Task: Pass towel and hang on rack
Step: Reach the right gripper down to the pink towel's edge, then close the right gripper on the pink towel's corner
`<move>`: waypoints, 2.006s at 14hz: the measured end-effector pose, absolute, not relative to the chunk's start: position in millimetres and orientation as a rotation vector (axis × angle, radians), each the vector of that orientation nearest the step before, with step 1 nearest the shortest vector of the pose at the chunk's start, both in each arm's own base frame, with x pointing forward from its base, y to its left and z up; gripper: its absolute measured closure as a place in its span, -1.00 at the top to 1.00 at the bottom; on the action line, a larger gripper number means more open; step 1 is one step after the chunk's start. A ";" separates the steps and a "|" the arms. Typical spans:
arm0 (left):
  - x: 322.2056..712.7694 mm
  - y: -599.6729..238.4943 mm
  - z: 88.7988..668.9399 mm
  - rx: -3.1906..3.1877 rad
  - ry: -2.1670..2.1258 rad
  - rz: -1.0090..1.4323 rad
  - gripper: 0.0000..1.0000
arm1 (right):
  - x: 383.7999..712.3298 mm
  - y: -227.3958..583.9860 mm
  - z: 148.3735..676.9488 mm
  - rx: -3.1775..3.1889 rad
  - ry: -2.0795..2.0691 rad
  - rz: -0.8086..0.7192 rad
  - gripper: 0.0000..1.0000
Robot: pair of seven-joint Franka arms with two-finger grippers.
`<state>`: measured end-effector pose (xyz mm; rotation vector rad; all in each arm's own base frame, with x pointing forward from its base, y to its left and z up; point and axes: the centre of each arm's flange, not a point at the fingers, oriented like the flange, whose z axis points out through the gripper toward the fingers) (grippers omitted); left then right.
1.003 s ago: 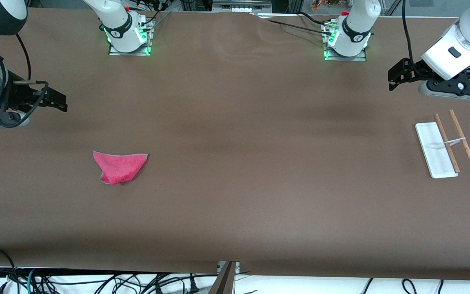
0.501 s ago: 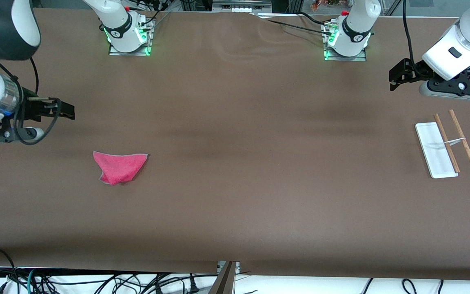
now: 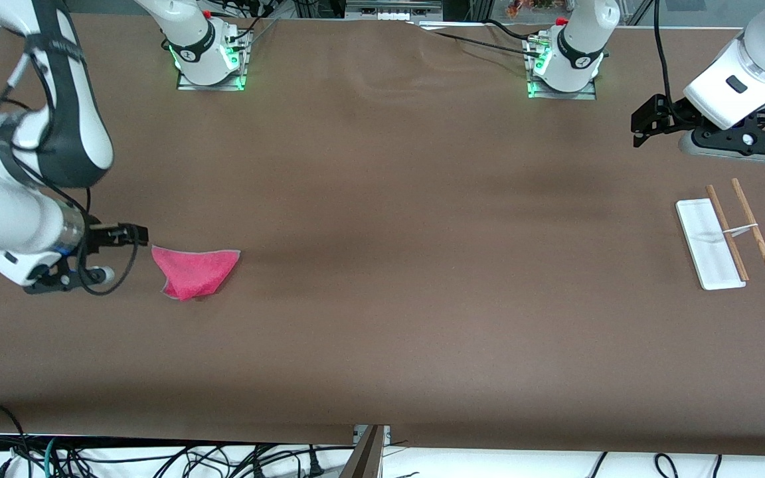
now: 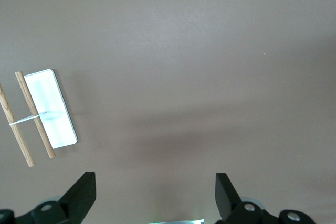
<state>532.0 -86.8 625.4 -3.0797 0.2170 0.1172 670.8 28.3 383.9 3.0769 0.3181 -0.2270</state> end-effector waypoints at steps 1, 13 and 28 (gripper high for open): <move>531.9 -87.3 625.5 -3.080 0.218 0.117 1.00 | 676.8 27.1 365.0 3.078 0.353 -0.217 1.00; 531.8 -88.7 625.8 -3.079 0.222 0.116 1.00 | 710.4 10.2 221.2 3.017 0.816 -0.018 1.00; 531.8 -88.7 625.8 -3.079 0.222 0.116 1.00 | 719.6 -27.4 203.6 2.964 1.044 0.097 1.00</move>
